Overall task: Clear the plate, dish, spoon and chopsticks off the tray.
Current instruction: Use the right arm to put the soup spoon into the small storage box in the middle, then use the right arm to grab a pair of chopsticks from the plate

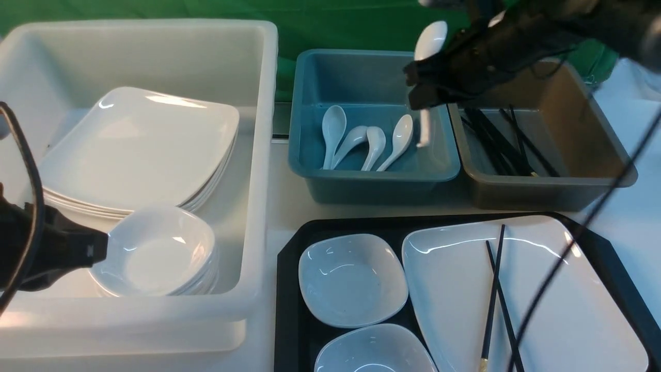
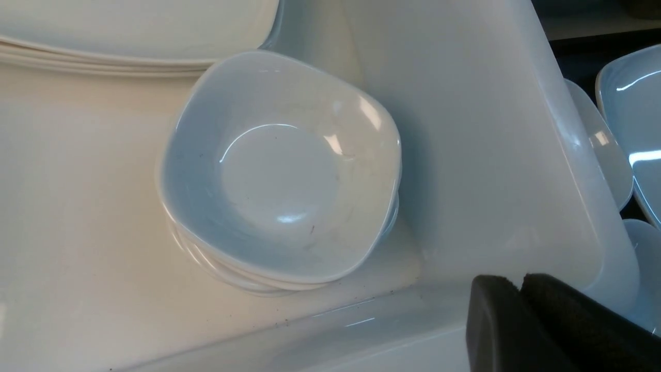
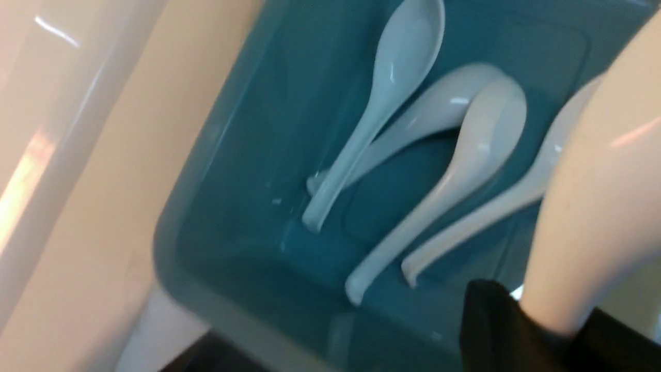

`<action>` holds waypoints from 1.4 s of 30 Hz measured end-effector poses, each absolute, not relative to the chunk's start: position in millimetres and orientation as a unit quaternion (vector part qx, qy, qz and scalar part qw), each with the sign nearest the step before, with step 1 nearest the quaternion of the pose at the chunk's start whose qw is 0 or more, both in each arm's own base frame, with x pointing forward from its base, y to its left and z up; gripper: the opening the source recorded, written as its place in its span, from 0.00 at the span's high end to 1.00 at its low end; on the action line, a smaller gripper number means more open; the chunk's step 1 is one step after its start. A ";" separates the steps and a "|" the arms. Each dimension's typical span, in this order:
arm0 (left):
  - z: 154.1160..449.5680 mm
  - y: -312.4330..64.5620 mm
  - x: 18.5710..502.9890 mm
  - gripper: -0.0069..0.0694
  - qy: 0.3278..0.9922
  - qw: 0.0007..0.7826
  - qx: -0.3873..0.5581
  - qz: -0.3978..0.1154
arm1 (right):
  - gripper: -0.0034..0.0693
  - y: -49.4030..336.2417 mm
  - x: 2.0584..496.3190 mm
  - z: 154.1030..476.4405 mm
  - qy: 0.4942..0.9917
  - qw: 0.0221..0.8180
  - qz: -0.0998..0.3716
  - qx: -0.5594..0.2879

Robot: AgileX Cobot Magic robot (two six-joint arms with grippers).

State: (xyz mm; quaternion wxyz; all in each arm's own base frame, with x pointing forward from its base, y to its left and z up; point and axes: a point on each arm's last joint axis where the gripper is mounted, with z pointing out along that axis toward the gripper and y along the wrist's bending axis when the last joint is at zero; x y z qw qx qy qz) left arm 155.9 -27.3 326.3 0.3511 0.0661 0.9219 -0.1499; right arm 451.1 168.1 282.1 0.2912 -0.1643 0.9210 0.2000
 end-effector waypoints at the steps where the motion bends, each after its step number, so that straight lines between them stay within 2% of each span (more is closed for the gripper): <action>1: 326.3 -27.3 155.9 0.86 0.922 0.351 0.066 -0.150 | 0.84 172.1 460.4 274.1 0.921 0.292 0.202 -0.162; 6: 326.3 -27.3 155.9 0.86 0.922 0.351 0.068 -0.149 | 0.81 179.7 481.8 239.9 0.927 0.277 0.204 -0.148; 7: 326.3 -27.3 155.9 0.86 0.922 0.351 0.068 -0.149 | 0.74 180.8 485.8 226.5 0.932 0.266 0.205 -0.138; 9: 326.3 -27.3 155.9 0.86 0.922 0.352 0.069 -0.149 | 0.63 181.2 486.8 219.2 0.935 0.257 0.205 -0.131; 12: 326.2 -27.2 155.9 0.86 0.922 0.352 0.070 -0.148 | 0.39 181.0 483.3 220.6 0.940 0.240 0.208 -0.128; 14: 326.3 -27.1 156.0 0.86 0.922 0.352 0.070 -0.147 | 0.28 179.7 475.8 230.7 0.943 0.219 0.206 -0.142; 16: 326.3 -27.1 156.0 0.86 0.922 0.352 0.071 -0.147 | 0.26 177.6 469.7 239.2 0.946 0.202 0.201 -0.155; 17: 326.4 -27.0 156.2 0.86 0.921 0.353 0.072 -0.146 | 0.28 173.2 460.2 256.0 0.949 0.182 0.191 -0.173; 20: 326.6 -26.9 156.5 0.86 0.921 0.355 0.071 -0.146 | 0.58 153.4 436.1 304.0 0.953 0.169 0.155 -0.199; 21: 326.6 -26.9 156.5 0.86 0.921 0.355 0.071 -0.146 | 0.64 151.0 434.5 306.9 0.953 0.169 0.153 -0.199; 22: 326.6 -26.9 156.5 0.86 0.920 0.356 0.071 -0.146 | 0.80 140.5 420.0 336.5 0.950 0.197 0.144 -0.194; 23: 326.6 -26.9 156.5 0.86 0.920 0.356 0.071 -0.145 | 0.85 134.5 410.0 351.2 0.948 0.210 0.141 -0.191; 24: 326.6 -26.9 156.5 0.86 0.920 0.356 0.071 -0.145 | 0.85 133.9 410.1 349.6 0.949 0.208 0.140 -0.190; 25: 326.5 -27.0 156.3 0.86 0.921 0.354 0.072 -0.146 | 0.89 127.0 388.8 368.4 0.948 0.218 0.138 -0.186; 28: 326.0 -27.2 155.7 0.86 0.922 0.351 0.073 -0.147 | 0.90 119.5 356.4 380.9 0.949 0.215 0.139 -0.183; 33: 326.0 -27.2 155.7 0.86 0.922 0.351 0.073 -0.147 | 0.85 111.3 314.1 345.0 0.963 0.140 0.132 -0.189; 34: 326.0 -27.2 155.7 0.86 0.922 0.351 0.073 -0.147 | 0.78 107.2 302.7 318.8 0.970 0.108 0.125 -0.176; 35: 326.0 -27.2 155.7 0.86 0.922 0.351 0.074 -0.146 | 0.76 106.2 300.2 311.6 0.972 0.100 0.124 -0.171; 36: 326.0 -27.2 155.6 0.86 0.922 0.350 0.074 -0.146 | 0.63 102.7 291.8 279.4 0.980 0.076 0.117 -0.144; 37: 326.0 -27.2 155.6 0.86 0.922 0.350 0.074 -0.146 | 0.63 102.4 291.0 275.8 0.980 0.074 0.117 -0.140; 39: 326.0 -27.2 155.6 0.86 0.922 0.350 0.074 -0.146 | 0.40 98.8 284.9 239.4 0.985 0.078 0.110 -0.106; 40: 326.0 -27.2 155.6 0.86 0.922 0.350 0.075 -0.146 | 0.33 97.8 284.3 229.3 0.986 0.085 0.108 -0.097; 41: 326.0 -27.2 155.6 0.86 0.922 0.351 0.075 -0.146 | 0.22 96.6 284.7 214.8 0.986 0.101 0.106 -0.083; 42: 326.0 -27.2 155.6 0.86 0.922 0.351 0.076 -0.146 | 0.17 96.0 285.3 208.0 0.986 0.108 0.104 -0.075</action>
